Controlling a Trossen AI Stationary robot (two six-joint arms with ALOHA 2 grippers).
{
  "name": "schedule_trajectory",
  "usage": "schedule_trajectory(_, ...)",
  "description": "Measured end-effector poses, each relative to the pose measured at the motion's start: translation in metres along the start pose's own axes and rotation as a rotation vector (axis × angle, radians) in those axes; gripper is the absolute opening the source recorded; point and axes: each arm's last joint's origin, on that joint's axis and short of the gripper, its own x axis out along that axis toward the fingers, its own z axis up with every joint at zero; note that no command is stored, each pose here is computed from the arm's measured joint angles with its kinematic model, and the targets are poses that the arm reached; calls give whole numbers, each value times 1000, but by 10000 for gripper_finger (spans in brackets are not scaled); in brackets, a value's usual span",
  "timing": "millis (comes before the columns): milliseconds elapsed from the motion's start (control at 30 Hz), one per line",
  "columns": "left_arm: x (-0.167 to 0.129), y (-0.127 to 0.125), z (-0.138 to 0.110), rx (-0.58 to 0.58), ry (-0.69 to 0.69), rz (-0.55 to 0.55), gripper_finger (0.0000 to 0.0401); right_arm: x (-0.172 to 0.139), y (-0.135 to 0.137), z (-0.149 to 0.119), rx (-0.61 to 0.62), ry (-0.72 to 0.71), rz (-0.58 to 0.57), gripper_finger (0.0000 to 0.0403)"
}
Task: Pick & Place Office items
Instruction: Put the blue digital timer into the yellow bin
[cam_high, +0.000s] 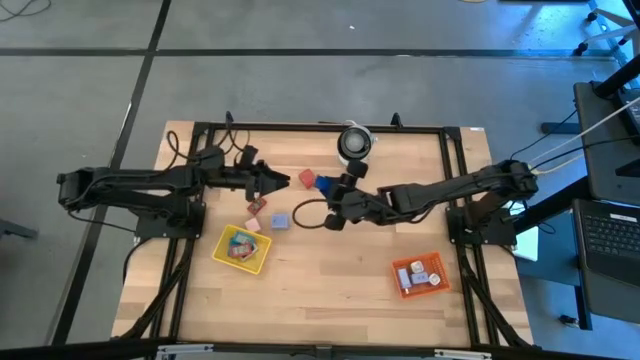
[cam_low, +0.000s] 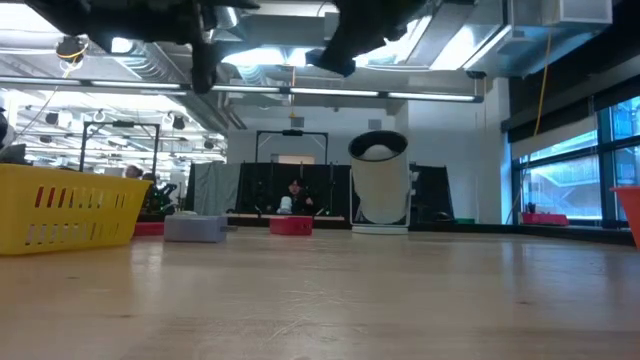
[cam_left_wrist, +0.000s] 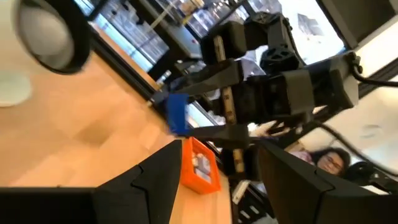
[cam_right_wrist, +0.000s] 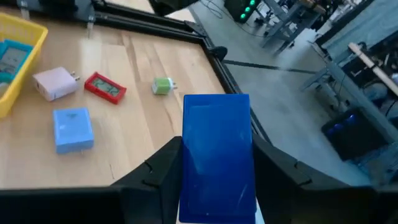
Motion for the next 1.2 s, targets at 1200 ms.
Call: schedule_trajectory(1200, 11, -2, -5, 59, 3, 32, 244, 9, 17, 42, -97, -90, 20, 155)
